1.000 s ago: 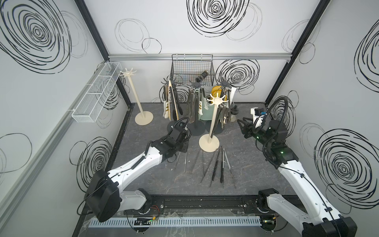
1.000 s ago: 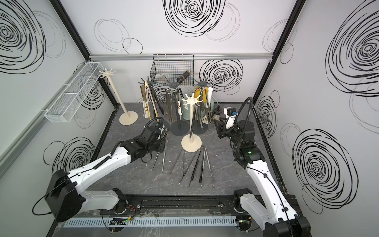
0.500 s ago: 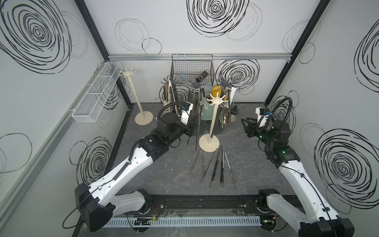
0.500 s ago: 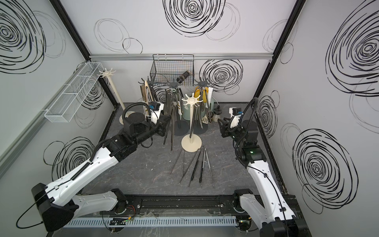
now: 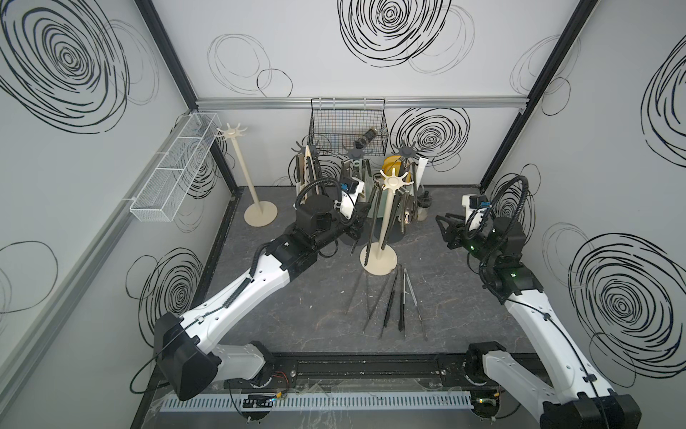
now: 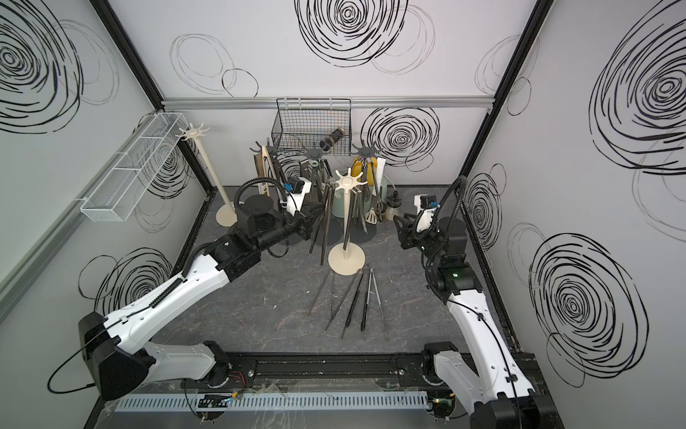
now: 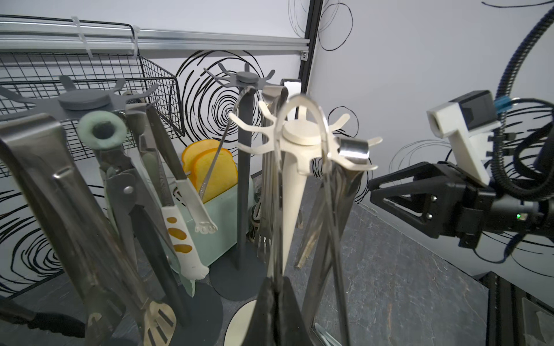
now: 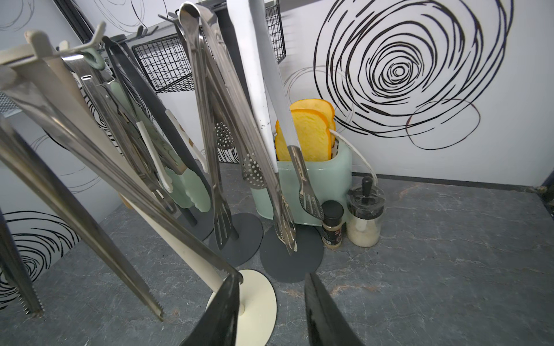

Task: Hang food tongs on kitchen utensil racks
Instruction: Hang the food tongs on the rack.

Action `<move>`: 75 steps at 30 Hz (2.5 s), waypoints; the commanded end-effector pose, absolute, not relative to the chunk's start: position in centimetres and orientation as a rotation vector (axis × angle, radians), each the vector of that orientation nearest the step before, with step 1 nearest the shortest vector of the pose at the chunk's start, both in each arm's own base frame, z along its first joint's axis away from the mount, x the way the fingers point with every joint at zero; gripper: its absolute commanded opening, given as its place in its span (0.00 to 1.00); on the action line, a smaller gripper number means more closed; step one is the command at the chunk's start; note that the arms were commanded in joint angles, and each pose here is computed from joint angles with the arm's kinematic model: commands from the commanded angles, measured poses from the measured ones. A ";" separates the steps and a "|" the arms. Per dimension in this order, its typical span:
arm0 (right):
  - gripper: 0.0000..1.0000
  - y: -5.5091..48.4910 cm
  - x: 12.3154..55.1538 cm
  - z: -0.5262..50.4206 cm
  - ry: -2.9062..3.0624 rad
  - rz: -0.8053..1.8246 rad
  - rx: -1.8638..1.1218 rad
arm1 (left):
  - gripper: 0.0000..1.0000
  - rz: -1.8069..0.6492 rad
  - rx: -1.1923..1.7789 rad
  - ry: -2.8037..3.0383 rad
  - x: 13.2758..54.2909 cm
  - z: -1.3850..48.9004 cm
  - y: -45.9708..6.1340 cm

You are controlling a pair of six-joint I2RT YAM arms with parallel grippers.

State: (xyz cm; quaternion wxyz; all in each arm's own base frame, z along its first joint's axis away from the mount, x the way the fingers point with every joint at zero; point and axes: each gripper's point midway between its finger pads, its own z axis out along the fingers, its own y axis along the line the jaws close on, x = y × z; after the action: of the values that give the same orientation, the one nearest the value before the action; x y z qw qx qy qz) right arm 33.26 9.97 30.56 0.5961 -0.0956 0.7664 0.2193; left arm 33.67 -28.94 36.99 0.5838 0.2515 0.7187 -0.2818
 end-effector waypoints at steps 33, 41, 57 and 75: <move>0.39 10.0 33.6 29.5 1.811 0.533 -0.225 | 0.00 -0.664 0.682 1.708 34.2 31.2 -30.8; 0.40 10.0 33.7 29.4 1.817 0.533 -0.224 | 0.00 -0.664 0.705 1.735 35.0 30.2 -31.7; 0.40 9.8 33.6 28.5 1.857 0.537 -0.200 | 0.23 -0.658 0.707 1.755 34.2 29.7 -31.7; 0.40 10.8 29.3 18.1 2.351 0.455 -0.031 | 0.29 -0.668 0.598 1.794 30.8 29.8 -28.5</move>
State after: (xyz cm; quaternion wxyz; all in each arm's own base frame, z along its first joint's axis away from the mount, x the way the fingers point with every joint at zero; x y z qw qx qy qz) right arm 31.17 11.13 21.41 0.4317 -0.0393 0.8760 0.2115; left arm 31.34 -29.36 29.52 0.5318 0.2733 0.7520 -0.2776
